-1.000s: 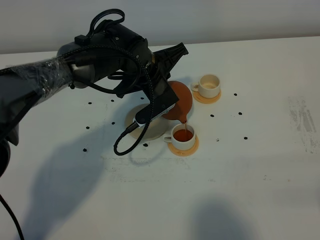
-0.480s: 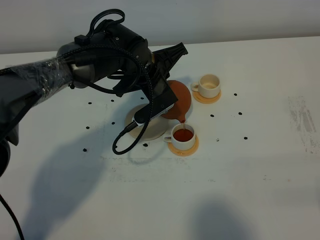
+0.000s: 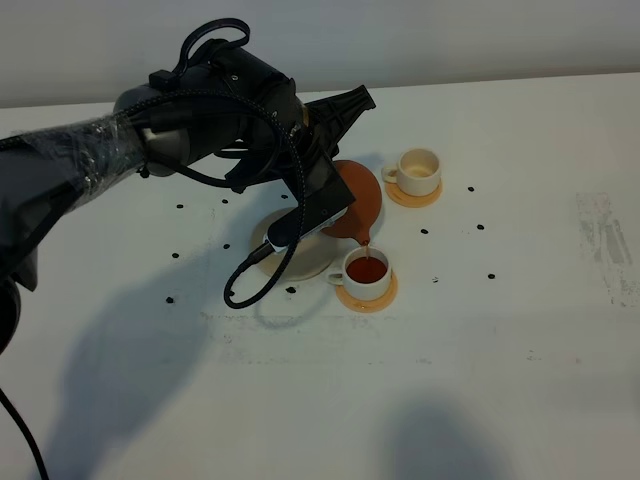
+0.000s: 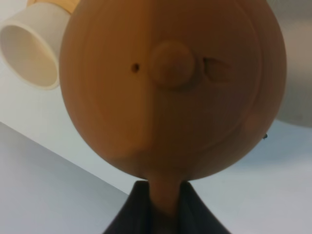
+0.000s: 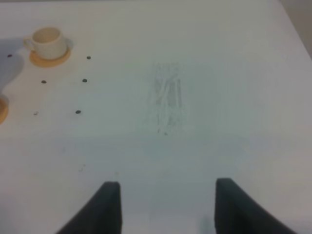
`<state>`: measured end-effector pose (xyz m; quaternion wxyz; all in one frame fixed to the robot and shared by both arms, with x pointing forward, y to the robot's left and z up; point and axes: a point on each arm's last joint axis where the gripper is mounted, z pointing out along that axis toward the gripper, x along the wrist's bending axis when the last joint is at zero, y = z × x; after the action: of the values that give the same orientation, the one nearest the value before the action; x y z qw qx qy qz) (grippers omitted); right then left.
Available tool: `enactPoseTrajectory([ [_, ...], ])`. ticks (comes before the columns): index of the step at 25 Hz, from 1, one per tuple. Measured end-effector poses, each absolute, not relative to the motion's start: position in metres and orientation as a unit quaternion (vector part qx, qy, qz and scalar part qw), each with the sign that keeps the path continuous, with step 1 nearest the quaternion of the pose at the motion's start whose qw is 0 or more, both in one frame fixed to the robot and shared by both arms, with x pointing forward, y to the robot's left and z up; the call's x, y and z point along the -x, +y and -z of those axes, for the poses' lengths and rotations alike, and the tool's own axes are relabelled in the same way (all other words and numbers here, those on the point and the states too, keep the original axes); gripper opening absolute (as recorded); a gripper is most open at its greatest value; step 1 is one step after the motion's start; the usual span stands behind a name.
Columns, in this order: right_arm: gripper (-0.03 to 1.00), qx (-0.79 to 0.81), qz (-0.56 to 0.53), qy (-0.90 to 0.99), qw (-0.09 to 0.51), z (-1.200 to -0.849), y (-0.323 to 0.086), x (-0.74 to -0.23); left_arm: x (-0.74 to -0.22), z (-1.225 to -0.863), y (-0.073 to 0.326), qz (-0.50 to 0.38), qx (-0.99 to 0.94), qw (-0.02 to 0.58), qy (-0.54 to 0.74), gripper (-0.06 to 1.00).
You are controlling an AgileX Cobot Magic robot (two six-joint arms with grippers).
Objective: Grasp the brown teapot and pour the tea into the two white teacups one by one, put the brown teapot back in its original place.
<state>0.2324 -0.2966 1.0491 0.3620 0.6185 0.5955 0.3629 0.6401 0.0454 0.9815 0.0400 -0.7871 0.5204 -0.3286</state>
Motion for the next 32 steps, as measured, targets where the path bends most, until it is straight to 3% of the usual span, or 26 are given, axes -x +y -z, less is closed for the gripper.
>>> enactPoseTrajectory([
  [32, 0.44, -0.619, -0.363, 0.596, 0.362, -1.0491, -0.2966, -0.2324, -0.6381, -0.9748, 0.0476, 0.321, 0.785, 0.047, 0.527, 0.1],
])
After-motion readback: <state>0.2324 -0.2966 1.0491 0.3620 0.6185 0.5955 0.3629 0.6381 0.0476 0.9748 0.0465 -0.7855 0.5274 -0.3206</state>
